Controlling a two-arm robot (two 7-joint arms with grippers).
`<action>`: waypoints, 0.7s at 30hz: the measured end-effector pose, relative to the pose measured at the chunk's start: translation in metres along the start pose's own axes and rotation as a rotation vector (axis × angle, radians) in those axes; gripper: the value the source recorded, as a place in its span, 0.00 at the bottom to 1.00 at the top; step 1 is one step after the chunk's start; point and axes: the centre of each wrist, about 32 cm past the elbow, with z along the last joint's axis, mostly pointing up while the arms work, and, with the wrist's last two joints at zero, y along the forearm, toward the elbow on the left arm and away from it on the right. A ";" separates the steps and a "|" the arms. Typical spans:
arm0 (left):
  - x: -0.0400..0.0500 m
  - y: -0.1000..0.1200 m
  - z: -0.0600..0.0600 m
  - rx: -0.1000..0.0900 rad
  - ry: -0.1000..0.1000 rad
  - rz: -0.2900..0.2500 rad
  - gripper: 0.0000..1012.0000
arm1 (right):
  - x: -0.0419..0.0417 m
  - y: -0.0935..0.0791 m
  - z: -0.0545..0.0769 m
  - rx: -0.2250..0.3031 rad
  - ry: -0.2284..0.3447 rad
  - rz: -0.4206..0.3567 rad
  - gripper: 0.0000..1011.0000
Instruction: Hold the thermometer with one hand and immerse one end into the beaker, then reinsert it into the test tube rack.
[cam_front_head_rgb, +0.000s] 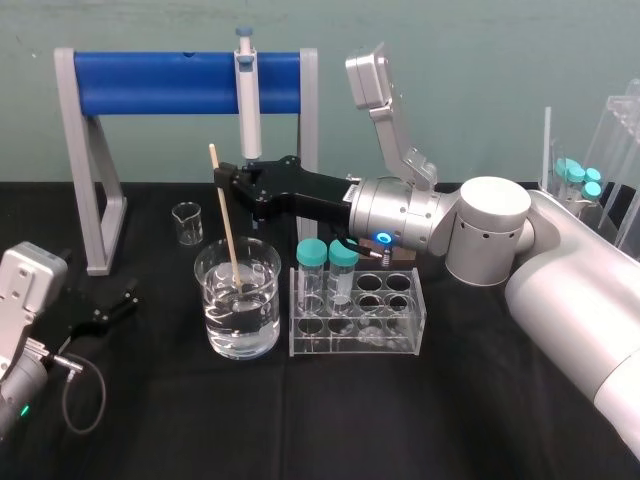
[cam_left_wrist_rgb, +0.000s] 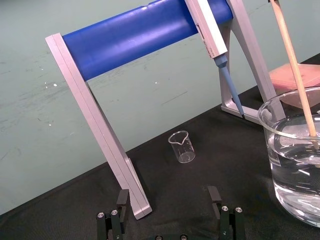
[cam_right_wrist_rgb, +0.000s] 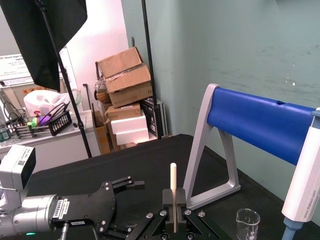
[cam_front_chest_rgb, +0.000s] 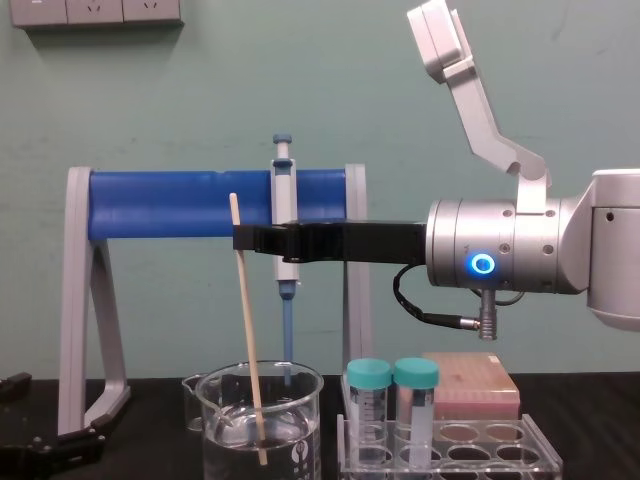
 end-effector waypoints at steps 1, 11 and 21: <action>0.0000 0.000 0.000 0.000 0.000 0.000 0.99 | 0.0000 0.000 0.000 0.000 0.000 0.000 0.04; 0.0000 0.000 0.000 0.000 0.000 0.000 0.99 | 0.0000 0.000 0.000 0.000 0.000 0.000 0.04; 0.0000 0.000 0.000 0.000 0.000 0.000 0.99 | 0.0000 0.000 0.000 0.000 0.000 0.000 0.04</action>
